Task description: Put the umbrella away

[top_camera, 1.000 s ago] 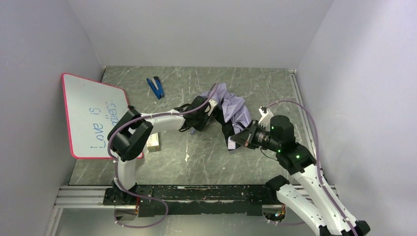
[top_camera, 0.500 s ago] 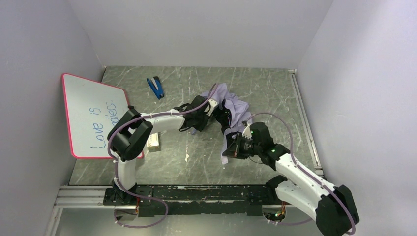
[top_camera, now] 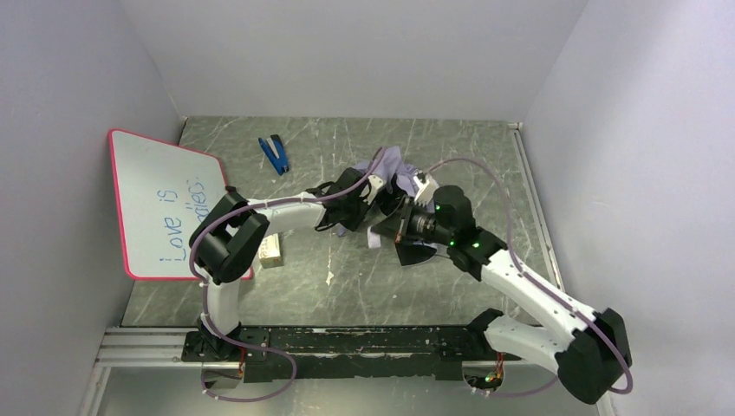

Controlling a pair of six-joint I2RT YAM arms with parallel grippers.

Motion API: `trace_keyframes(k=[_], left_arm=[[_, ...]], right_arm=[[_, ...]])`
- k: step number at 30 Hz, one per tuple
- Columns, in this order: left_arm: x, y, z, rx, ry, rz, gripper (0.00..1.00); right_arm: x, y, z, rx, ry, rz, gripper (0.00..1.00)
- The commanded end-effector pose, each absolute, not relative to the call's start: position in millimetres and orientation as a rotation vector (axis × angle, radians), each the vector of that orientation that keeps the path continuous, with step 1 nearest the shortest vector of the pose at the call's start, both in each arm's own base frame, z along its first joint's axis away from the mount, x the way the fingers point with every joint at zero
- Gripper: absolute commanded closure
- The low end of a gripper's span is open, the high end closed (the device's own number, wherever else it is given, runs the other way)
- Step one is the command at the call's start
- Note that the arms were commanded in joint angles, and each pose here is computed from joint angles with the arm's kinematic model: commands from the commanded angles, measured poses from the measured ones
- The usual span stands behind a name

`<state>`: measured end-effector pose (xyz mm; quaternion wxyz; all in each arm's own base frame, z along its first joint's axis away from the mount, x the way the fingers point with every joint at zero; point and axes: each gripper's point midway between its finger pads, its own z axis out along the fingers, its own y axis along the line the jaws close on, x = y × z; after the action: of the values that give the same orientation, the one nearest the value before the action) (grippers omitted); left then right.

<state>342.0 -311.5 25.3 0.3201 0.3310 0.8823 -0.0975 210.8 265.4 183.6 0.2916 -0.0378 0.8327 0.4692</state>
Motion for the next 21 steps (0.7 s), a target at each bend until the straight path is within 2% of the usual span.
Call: trace_keyframes(k=[1, 7, 12, 17, 21], left_arm=[[356.7, -315.2, 51.4, 0.904, 2.232, -0.231, 0.91], [367.5, -312.1, 55.9, 0.922, 2.22, -0.203, 0.91], [380.6, -310.4, 59.4, 0.929, 2.21, -0.165, 0.91], [399.0, -301.6, 64.0, 0.916, 2.21, -0.144, 0.91], [409.4, -300.6, 67.9, 0.92, 2.202, -0.146, 0.91]], right_arm=[[229.0, 243.5, 232.4, -0.042, 2.074, 1.098, 1.0], [216.3, 207.4, 253.2, 0.045, 2.067, 0.965, 1.0], [191.4, 170.3, 241.8, 0.159, 2.188, 0.818, 1.0], [161.9, 131.1, 210.6, 0.328, 2.336, 0.642, 1.0], [144.2, 131.7, 177.2, 0.304, 2.475, 0.617, 1.0]])
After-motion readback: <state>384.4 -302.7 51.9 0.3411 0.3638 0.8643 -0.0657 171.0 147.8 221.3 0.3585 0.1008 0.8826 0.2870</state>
